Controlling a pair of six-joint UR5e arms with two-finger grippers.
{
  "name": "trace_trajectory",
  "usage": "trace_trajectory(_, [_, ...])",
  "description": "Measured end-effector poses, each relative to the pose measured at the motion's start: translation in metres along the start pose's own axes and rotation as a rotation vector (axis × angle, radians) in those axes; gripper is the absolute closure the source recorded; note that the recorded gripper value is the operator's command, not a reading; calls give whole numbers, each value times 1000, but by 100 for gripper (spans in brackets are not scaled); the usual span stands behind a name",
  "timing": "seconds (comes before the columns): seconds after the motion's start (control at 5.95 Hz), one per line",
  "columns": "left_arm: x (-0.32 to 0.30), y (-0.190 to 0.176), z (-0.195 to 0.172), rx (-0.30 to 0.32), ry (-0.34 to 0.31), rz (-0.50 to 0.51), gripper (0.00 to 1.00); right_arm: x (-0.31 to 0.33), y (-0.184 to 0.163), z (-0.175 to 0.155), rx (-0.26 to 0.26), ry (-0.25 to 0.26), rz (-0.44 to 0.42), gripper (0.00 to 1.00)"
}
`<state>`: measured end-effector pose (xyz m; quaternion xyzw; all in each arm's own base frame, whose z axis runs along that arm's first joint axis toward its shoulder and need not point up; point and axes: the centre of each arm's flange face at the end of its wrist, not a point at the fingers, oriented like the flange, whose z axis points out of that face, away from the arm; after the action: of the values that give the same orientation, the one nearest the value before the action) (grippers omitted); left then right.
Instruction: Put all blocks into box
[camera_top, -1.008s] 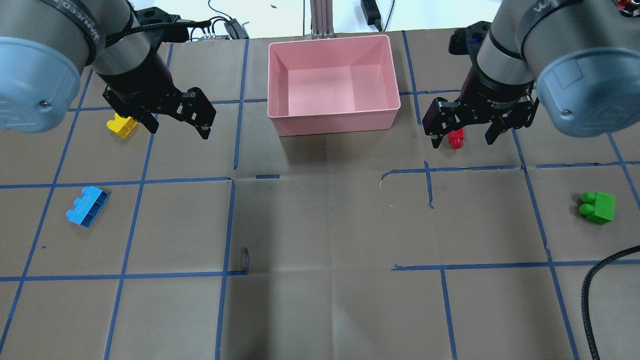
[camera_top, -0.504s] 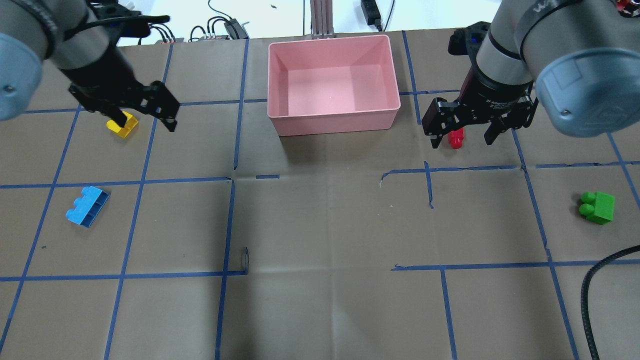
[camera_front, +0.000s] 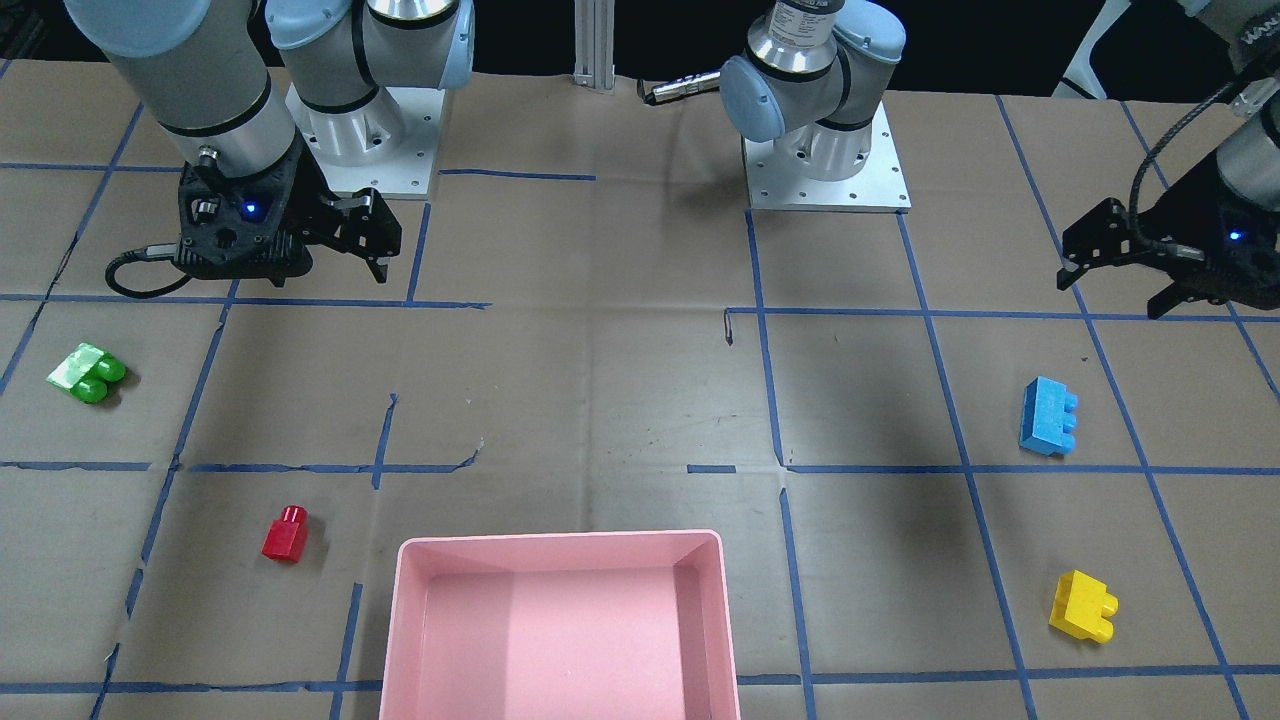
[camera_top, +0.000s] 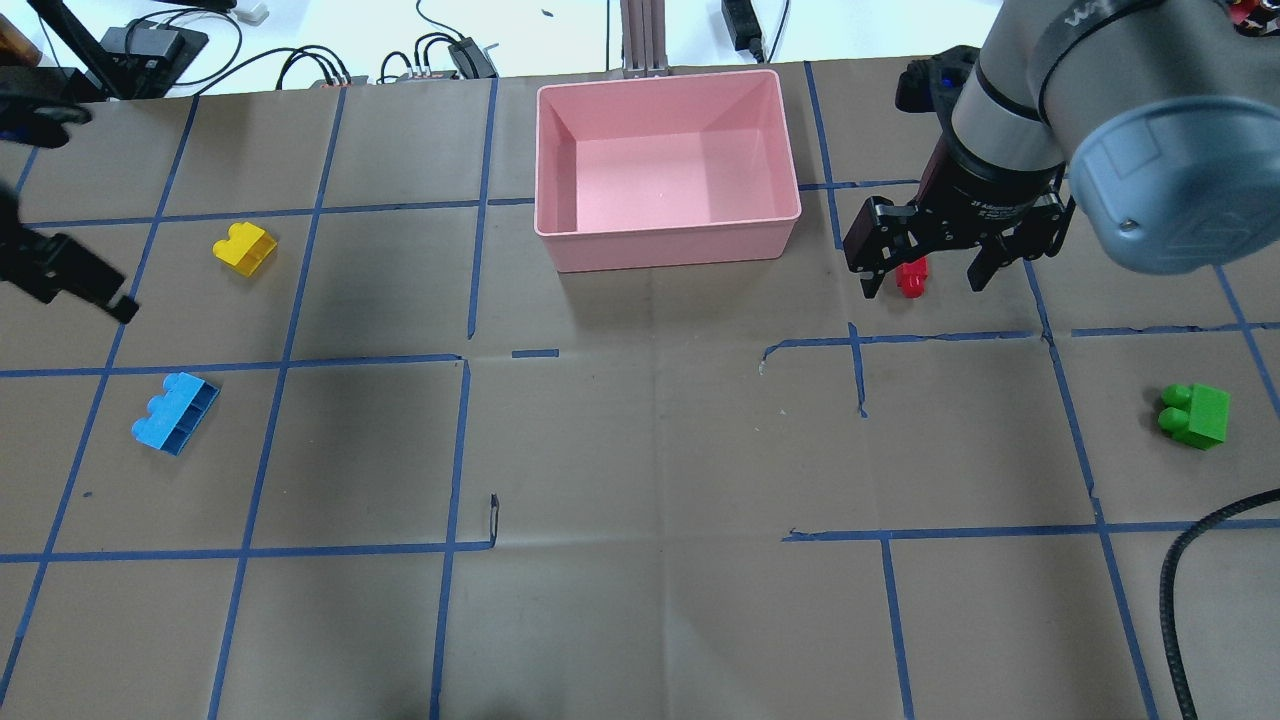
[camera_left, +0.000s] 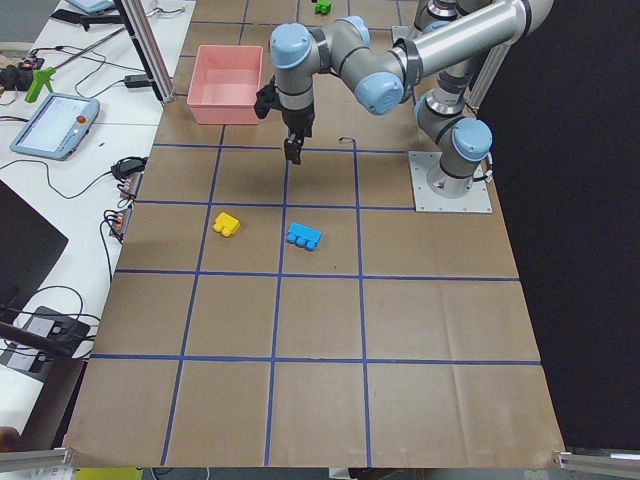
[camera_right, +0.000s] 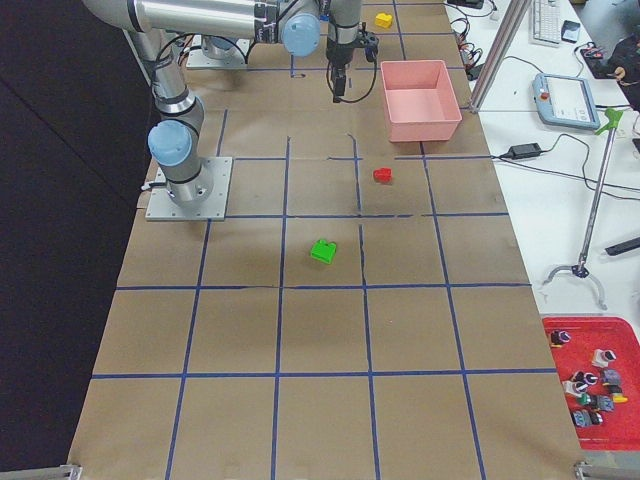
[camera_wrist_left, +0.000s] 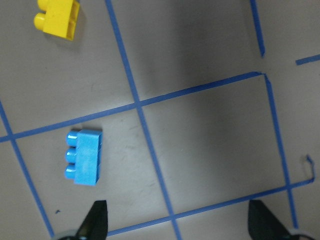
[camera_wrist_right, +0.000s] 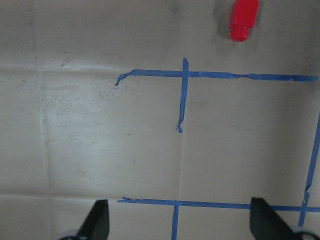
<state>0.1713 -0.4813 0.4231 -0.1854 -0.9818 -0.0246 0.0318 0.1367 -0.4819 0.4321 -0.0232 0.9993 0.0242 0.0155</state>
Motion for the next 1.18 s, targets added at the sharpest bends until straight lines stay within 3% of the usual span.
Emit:
trace_trajectory(0.34, [-50,33,31,12,-11,143,0,4,1,9,-25,10,0,1])
trace_trajectory(0.67, [-71,26,67,18,-12,164,0,65,-1,25,-50,66,45,0])
trace_trajectory(0.84, [-86,15,93,23,-21,165,0,127,-3,25,-33,72,50,0])
trace_trajectory(1.18, [-93,-5,141,25,-17,128,1,224,-6,18,100,140,92,0])
